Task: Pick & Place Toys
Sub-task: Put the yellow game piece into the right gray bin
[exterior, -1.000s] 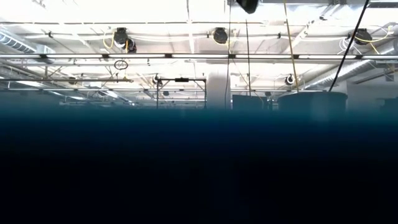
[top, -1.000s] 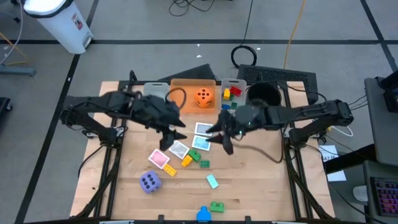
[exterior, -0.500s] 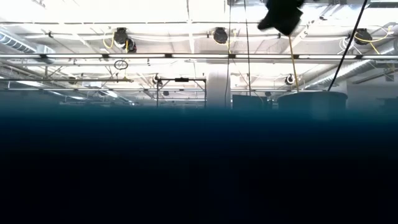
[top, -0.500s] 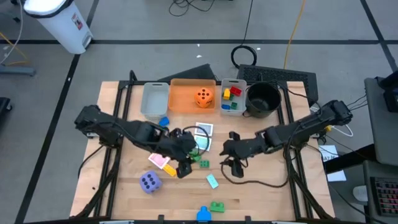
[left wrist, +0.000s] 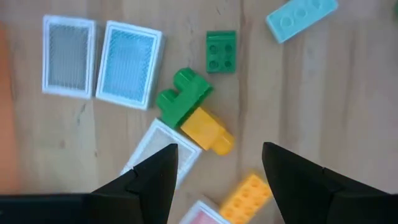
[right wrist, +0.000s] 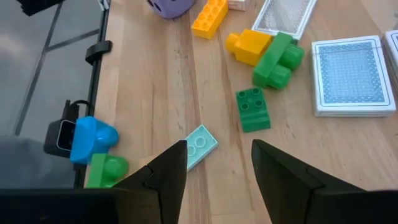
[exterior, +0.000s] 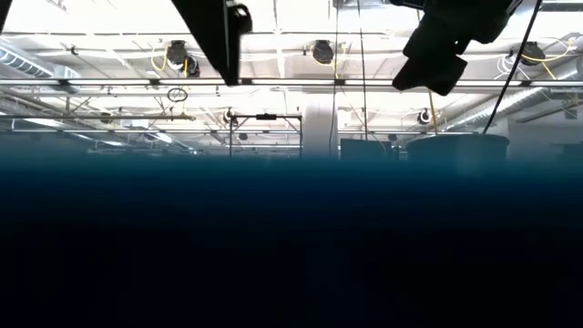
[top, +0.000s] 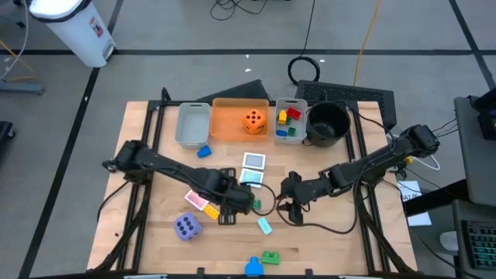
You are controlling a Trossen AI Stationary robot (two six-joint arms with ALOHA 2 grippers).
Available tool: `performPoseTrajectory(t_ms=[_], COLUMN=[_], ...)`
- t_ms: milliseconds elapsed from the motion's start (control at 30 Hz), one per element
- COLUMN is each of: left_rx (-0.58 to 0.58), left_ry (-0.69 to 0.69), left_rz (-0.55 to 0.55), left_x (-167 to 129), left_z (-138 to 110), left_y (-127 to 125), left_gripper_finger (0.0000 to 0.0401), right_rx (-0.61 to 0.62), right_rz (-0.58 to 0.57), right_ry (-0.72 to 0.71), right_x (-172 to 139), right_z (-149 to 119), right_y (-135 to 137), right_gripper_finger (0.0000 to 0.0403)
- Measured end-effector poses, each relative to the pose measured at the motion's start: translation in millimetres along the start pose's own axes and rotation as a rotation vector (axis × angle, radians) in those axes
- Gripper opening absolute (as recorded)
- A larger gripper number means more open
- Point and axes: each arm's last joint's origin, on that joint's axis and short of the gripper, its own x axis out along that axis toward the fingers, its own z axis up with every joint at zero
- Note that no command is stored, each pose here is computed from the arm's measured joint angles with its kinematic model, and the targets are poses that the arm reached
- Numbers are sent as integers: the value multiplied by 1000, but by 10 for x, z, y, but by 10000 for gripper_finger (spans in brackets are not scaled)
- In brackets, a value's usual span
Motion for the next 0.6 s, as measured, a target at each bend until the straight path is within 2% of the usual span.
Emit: performPoseTrajectory(t_ms=[167,333,500,600], left_rx=[87,74,40,23], left_ry=[33,48,51,45], left_rz=[-11,-49,-41,-39], left_x=[266,419,480,517], left_z=[120,209,252,257], left_y=[110,308,495,554], left_gripper_finger=[241,241,241,241], right_rx=[38,57,54,28], right_rz=[-2,-48,-155,-220], right_ry=[2,75,212,226], right_x=[1,-4,-45,-87], right_z=[-4,-82,-269,-359], right_y=[-3,-36,-62,-23], right_gripper_finger=[169,169,169,169])
